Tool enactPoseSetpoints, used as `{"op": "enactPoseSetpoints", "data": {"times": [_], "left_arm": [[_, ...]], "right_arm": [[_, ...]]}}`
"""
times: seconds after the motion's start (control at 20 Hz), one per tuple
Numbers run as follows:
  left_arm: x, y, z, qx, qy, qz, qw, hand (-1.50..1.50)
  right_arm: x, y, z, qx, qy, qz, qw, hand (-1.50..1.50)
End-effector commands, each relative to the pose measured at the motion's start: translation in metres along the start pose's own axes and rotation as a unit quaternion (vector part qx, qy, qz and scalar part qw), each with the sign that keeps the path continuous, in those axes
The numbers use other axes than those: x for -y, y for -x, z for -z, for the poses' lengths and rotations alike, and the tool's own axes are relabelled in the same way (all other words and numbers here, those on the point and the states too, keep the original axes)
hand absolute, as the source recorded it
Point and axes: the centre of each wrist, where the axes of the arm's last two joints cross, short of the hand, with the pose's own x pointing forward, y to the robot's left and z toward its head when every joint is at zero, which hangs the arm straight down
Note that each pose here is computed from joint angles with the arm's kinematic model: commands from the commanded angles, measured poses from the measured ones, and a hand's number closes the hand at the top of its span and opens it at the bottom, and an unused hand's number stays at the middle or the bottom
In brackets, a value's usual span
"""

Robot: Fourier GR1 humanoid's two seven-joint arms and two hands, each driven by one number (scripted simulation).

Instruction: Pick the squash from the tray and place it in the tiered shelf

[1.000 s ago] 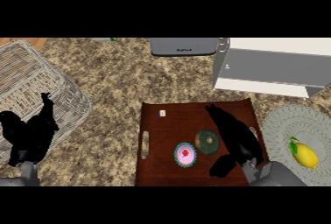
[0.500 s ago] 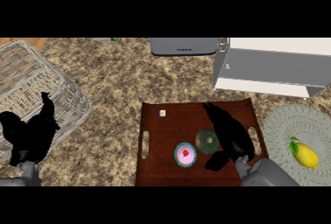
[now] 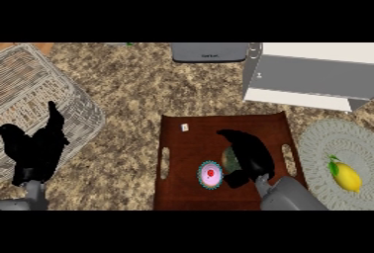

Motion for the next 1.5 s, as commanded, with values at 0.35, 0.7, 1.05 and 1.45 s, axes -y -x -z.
{"op": "enactPoseSetpoints", "data": {"times": [0.35, 0.7, 1.05, 1.45], "left_arm": [[0.009, 0.051, -0.005, -0.112, 0.013, -0.046, 0.9926, 0.0], [0.003, 0.048, 0.0, -0.113, 0.011, -0.048, 0.9923, 0.0], [0.01, 0.056, -0.009, -0.121, -0.002, -0.05, 0.9914, 0.0], [0.004, 0.056, -0.018, -0.126, -0.016, -0.055, 0.9904, 0.0]], "right_arm": [[-0.024, -0.009, 0.005, 0.088, -0.048, -0.02, 0.995, 1.5], [-0.006, 0.006, 0.008, 0.034, -0.007, 0.043, 0.998, 1.5], [0.057, -0.013, -0.001, 0.049, 0.088, 0.087, 0.991, 1.5], [0.147, -0.04, -0.048, 0.06, 0.257, 0.104, 0.959, 1.5]]}}
